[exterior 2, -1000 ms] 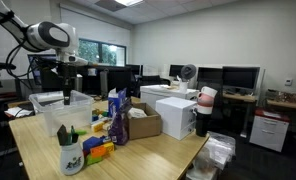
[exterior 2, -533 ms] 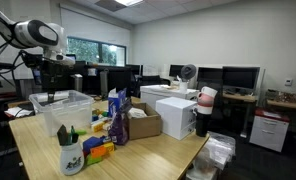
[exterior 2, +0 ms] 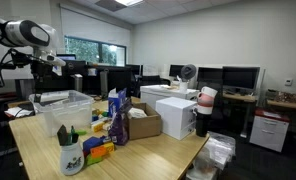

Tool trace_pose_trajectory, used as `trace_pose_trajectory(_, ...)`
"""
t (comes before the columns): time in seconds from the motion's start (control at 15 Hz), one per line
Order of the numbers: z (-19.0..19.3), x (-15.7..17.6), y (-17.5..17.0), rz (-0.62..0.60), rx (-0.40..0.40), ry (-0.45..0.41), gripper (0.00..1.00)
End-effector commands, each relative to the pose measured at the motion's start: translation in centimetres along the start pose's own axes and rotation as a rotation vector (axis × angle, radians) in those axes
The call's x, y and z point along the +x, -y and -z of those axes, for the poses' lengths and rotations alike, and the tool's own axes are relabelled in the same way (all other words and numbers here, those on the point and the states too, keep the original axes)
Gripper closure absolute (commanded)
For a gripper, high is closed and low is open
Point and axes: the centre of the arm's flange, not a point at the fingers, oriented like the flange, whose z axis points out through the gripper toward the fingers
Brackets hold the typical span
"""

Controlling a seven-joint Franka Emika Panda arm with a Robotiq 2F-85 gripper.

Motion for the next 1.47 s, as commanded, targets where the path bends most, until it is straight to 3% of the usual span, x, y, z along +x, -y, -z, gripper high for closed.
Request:
trace_pose_trajectory(0.0,-0.6,-0.6,0.4,0.095,0.019,0.058,0.98)
trace_pose_trajectory(0.53,-1.5,-0.1,1.3,0.173,0.018,0.073,0.99)
trace_pose_trajectory(0.73,-1.4,0.2,1.3,0.227,0.052,0.074,0.98)
trace_pose_trajectory(1.4,0.4,0.7,4.1,0.539,0.185,0.027,0.98)
